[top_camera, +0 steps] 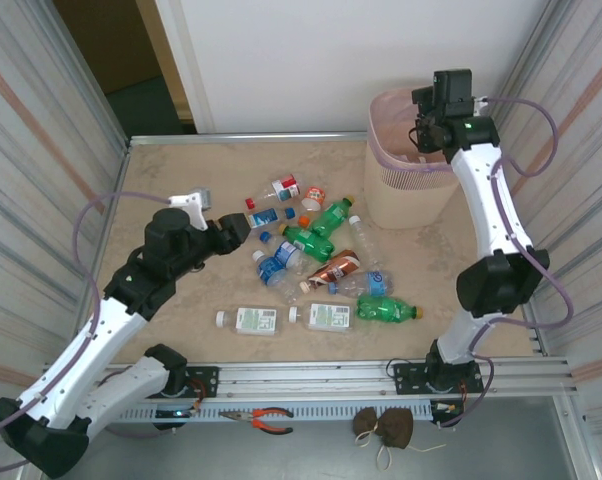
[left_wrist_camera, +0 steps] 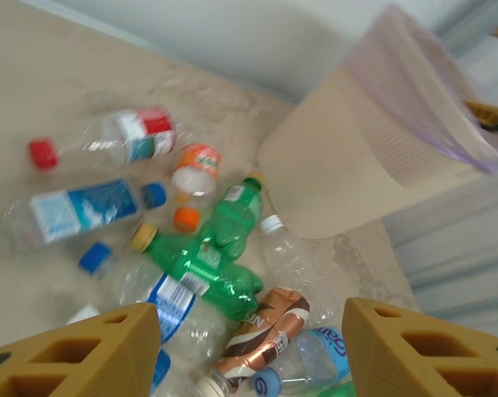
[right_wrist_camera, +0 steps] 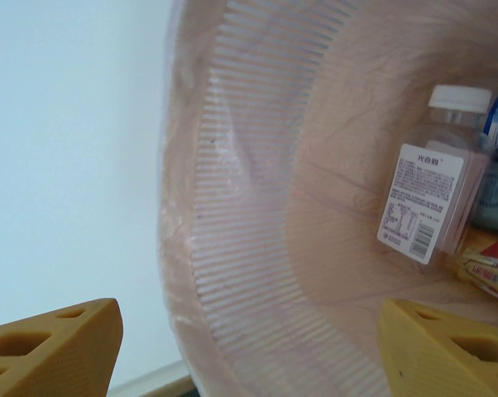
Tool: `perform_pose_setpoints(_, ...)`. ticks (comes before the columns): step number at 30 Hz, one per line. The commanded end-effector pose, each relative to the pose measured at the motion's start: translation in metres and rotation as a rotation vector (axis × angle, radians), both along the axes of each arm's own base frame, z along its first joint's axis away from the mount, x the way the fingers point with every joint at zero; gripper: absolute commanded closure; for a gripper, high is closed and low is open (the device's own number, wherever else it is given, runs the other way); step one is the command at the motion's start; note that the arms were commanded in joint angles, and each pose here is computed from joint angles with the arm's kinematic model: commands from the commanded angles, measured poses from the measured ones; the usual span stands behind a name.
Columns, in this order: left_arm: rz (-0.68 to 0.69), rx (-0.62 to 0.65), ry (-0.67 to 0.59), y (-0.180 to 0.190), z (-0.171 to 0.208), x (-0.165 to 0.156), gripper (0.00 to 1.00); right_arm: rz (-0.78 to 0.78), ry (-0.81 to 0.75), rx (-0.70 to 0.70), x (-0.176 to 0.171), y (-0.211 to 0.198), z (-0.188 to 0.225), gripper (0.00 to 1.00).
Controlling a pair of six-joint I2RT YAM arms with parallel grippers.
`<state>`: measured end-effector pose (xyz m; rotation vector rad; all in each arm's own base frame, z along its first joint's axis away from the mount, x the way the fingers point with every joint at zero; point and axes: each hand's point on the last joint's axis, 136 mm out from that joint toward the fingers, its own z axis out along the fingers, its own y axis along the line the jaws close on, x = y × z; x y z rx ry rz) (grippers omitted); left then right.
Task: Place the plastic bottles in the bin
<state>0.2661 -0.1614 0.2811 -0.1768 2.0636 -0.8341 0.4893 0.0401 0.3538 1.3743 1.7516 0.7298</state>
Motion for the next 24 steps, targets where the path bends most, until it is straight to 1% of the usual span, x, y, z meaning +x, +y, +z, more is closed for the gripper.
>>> perform_pose_setpoints(1,0.250,-0.073,0.197,0.031,-0.034,-0.002,0.41,0.068,-0.098,-0.117,-0.019,-0.007,0.031,0.21)
perform_pose_setpoints(4,0.420,-0.094,0.355,0.053,-0.063,-0.015,0.40,0.090,-0.107,-0.125,-0.037,-0.008,0.033,0.20)
perform_pose_setpoints(7,0.525,-0.106,0.490,0.066,-0.087,-0.030,0.38,0.109,-0.129,-0.131,-0.057,-0.008,0.041,0.20)
perform_pose_setpoints(11,0.649,-0.137,0.677,0.076,-0.121,-0.052,0.38,0.096,-0.148,-0.149,-0.080,-0.014,0.048,0.20)
perform_pose_setpoints(15,0.709,-0.195,0.828,0.074,-0.148,-0.068,0.38,0.085,-0.166,-0.158,-0.099,-0.018,0.057,0.20)
perform_pose_setpoints(16,0.724,-0.205,0.859,0.074,-0.154,-0.071,0.39,0.099,-0.170,-0.192,-0.102,-0.019,0.059,0.20)
perform_pose_setpoints(21,0.805,-0.241,0.965,0.077,-0.177,-0.089,0.36,0.080,-0.183,-0.208,-0.118,-0.025,0.063,0.20)
perform_pose_setpoints(24,0.815,-0.297,1.034,0.072,-0.194,-0.096,0.34,0.073,-0.183,-0.216,-0.123,-0.027,0.063,0.20)
